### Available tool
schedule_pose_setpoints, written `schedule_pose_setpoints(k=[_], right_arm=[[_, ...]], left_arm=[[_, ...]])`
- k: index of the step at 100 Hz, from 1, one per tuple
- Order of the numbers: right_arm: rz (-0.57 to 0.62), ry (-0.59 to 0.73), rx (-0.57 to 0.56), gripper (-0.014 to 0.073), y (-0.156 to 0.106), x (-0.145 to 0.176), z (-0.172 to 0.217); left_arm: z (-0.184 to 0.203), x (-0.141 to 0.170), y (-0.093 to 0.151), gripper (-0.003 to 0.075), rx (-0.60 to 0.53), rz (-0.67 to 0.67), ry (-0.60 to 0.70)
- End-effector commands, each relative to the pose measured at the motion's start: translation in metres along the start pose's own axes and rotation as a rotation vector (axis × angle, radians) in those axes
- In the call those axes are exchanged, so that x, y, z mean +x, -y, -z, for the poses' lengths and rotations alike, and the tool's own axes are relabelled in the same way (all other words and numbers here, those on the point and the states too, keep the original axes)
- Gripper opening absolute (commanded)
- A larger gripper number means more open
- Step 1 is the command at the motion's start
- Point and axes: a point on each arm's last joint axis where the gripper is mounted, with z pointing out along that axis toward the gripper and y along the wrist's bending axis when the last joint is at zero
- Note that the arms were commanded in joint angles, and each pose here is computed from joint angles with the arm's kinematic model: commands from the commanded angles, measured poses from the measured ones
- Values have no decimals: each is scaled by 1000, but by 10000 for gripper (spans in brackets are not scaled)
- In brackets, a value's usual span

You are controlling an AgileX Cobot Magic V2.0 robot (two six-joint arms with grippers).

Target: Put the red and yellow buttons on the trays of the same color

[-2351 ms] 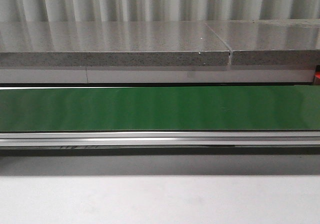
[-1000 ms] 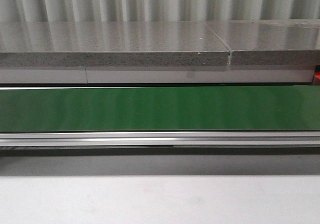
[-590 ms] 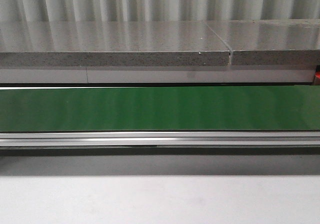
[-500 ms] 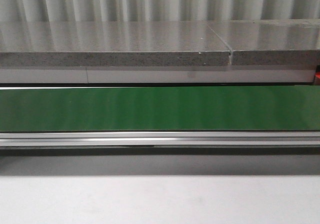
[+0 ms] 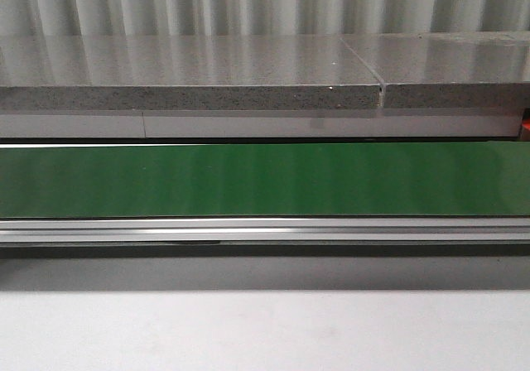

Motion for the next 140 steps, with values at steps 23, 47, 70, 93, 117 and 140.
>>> schedule_pose_setpoints(k=[23, 47, 70, 93, 117, 140], right_arm=[[55, 94, -28, 592, -9, 18, 29], [83, 147, -35, 426, -12, 35, 51], [87, 150, -38, -104, -13, 40, 54], [87, 150, -38, -120, -13, 40, 54], [87, 150, -38, -120, -13, 40, 54], [87, 150, -38, -120, -13, 40, 54]], left_arm=[[3, -14, 0, -20, -7, 17, 96], [3, -14, 0, -20, -7, 17, 96], [3, -14, 0, -20, -7, 17, 96], [3, -14, 0, -20, -7, 17, 96], [3, -14, 0, -20, -7, 17, 96], [3, -14, 0, -20, -7, 17, 96]])
